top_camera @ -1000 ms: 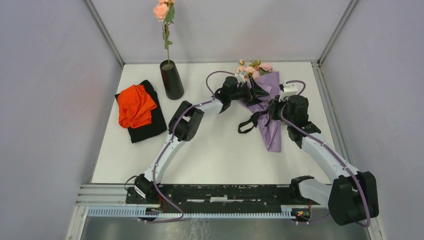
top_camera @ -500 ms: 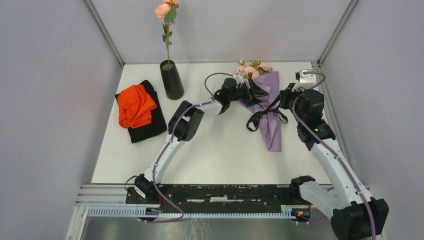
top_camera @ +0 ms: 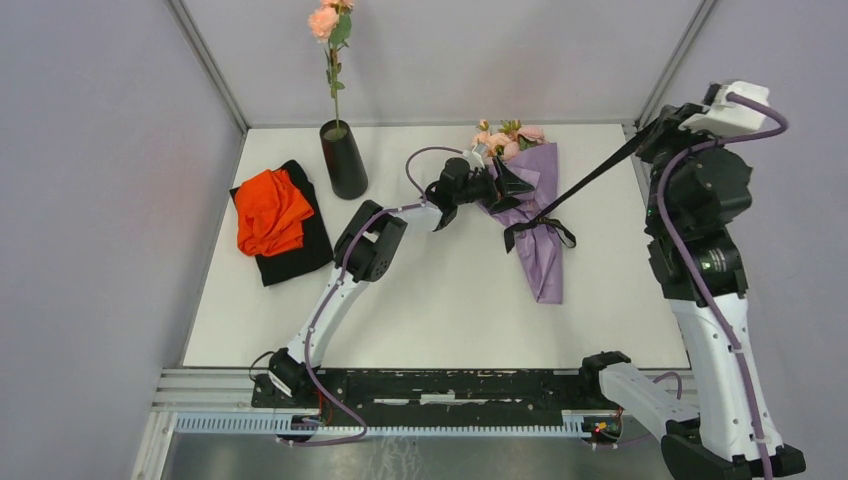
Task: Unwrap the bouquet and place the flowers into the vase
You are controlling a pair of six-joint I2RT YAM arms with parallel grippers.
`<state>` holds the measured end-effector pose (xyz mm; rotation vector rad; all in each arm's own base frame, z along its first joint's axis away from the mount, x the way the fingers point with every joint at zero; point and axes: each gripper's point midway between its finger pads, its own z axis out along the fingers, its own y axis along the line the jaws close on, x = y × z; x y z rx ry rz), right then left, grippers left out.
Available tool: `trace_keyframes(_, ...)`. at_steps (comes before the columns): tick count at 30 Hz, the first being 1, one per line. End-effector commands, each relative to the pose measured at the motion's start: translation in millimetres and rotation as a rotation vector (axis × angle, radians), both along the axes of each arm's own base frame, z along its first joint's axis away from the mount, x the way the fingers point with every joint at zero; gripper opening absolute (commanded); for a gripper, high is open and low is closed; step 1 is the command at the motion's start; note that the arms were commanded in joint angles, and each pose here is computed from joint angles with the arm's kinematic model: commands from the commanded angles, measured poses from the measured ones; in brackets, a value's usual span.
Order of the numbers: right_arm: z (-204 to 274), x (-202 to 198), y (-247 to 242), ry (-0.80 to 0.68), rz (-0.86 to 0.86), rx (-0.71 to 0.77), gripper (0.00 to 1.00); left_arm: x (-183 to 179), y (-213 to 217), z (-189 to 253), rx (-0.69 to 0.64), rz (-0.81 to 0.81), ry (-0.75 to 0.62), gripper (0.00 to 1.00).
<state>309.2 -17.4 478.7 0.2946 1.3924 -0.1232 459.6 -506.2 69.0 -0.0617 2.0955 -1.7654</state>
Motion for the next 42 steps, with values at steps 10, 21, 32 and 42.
trace_keyframes(10,9.7,-41.5,-54.9,-0.022,-0.304,-0.021,0.00,-5.5,42.0,-108.1,0.261,0.065,0.209,1.00)
trace_keyframes(21,80.2,-50.8,-58.3,-0.082,-0.314,-0.083,0.00,-4.1,37.0,-100.9,0.225,0.069,0.217,1.00)
trace_keyframes(32,-14.8,-14.8,-43.9,0.121,-0.249,-0.146,0.71,-12.1,36.0,-100.1,0.233,0.029,0.215,1.00)
trace_keyframes(42,-213.4,66.0,9.7,0.458,-0.006,-0.134,0.83,-21.6,43.7,-84.5,0.279,-0.005,0.170,1.00)
